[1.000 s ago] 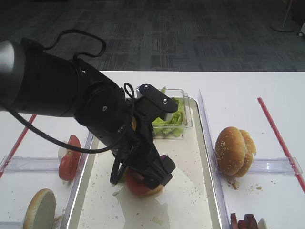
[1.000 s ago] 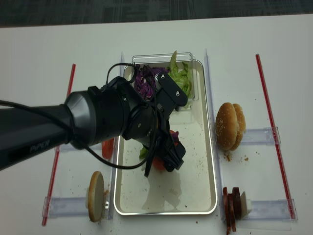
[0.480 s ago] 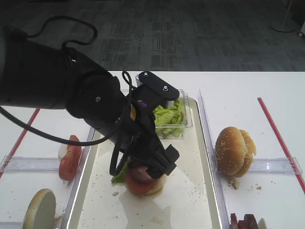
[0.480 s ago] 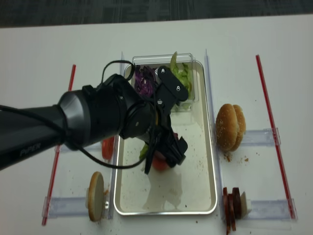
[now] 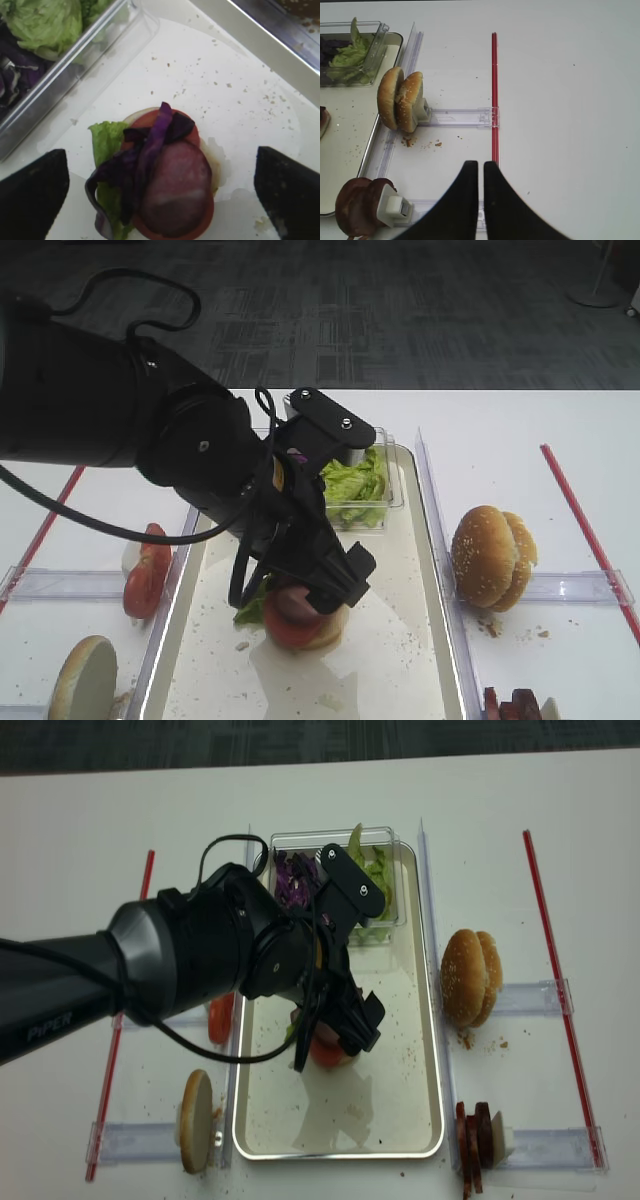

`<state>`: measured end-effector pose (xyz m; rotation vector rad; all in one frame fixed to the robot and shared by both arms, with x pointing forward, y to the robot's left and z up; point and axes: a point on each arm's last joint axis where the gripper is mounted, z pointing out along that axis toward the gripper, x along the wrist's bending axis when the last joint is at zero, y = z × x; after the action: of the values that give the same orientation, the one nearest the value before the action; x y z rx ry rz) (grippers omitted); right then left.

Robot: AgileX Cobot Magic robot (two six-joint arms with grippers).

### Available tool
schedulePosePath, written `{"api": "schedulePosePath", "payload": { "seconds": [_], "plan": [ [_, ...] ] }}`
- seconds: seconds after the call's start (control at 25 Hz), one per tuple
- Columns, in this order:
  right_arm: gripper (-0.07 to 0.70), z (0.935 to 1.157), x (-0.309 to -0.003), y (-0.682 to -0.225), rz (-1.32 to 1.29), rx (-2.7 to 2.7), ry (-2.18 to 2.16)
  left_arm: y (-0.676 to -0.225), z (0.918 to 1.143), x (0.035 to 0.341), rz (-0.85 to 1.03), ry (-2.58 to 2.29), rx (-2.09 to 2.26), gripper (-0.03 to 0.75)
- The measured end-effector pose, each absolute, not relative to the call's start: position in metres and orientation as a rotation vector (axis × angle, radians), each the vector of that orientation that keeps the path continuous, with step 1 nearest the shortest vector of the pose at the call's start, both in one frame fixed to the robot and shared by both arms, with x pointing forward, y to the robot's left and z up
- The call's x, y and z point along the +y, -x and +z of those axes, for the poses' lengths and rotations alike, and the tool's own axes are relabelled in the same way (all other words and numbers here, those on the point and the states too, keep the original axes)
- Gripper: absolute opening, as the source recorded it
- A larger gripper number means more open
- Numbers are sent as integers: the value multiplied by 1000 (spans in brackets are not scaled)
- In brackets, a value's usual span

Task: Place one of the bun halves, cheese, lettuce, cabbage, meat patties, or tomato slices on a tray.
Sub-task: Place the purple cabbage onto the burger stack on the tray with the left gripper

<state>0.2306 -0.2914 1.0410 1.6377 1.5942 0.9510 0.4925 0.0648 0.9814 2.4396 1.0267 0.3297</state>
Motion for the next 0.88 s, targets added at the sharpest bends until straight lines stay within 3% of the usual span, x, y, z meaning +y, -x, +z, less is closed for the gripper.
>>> {"api": "schedulePosePath", "payload": {
  "seconds": [0.88],
  "plan": [
    [68, 1041, -291, -231, 951, 1594, -1638, -493, 983, 65, 336, -2432, 1036, 694]
  ]
}}
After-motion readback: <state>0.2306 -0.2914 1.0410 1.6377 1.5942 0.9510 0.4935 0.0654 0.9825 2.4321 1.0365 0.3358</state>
